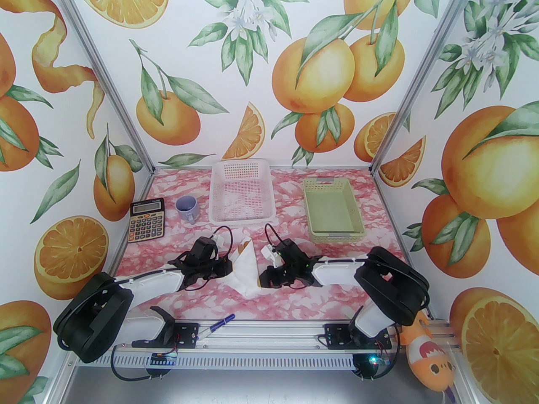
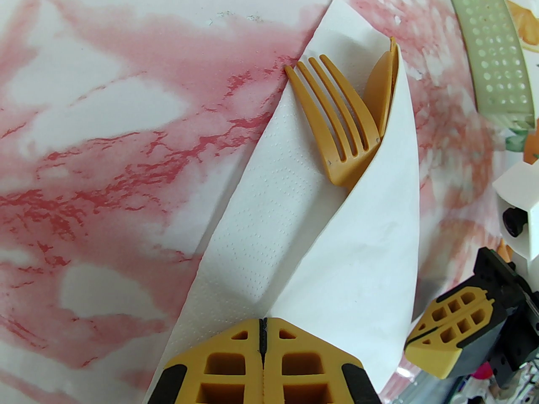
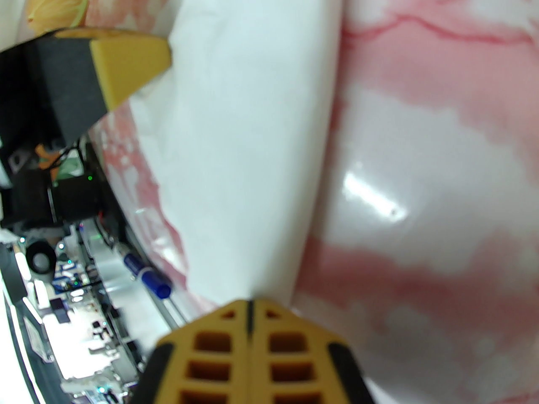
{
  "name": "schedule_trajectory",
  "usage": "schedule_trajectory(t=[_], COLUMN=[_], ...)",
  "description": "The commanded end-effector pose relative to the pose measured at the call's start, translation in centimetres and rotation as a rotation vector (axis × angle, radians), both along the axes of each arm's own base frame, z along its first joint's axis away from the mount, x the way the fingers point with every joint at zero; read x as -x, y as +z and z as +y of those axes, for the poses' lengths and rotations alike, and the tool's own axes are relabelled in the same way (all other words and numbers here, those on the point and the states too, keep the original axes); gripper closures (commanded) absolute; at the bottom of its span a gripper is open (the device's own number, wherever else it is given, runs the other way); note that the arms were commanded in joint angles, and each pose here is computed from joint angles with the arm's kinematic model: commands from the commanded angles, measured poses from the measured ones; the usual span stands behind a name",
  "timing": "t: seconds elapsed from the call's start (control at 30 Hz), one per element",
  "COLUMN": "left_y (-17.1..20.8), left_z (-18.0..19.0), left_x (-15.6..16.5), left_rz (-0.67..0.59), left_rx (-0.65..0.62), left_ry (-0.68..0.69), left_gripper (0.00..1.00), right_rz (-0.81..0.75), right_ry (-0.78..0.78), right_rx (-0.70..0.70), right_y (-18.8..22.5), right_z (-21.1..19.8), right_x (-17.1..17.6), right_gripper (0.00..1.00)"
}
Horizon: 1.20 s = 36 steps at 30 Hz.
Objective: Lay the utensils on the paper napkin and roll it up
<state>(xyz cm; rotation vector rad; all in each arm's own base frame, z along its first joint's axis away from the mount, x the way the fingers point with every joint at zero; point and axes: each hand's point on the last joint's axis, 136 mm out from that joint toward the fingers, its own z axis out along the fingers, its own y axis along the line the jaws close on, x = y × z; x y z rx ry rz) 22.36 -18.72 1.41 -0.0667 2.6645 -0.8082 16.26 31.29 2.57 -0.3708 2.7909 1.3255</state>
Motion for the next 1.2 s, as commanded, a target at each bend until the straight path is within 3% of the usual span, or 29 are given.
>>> schedule_trajectory(t=[0.0, 0.7, 0.93, 1.17], left_y=[-1.6, -1.6, -1.6, -1.4], left_z=[1.7, 1.9, 1.9, 2.0], left_x=[0.9, 1.0, 1.0, 1.0], left_rz=[0.056, 0.055, 0.052, 0.04], left_rx=[-0.091, -0.103, -0.108, -0.111], left_ry=[0.022, 0.018, 0.013, 0.012], left_gripper=[1.0, 1.0, 1.0, 1.0], right_rz=[0.001, 0.013, -0.077, -0.151], right_ry=[0.012, 0.053, 0.017, -0.094], right_rx=[0.008, 0.108, -0.004, -0.102], right_y=[-0.5, -1.6, 2.7, 3.9], right_z=[0.0, -1.7, -0.4, 0.9], right_x=[0.3, 2.5, -1.0, -6.3], right_gripper=[1.0, 1.0, 1.0, 1.0])
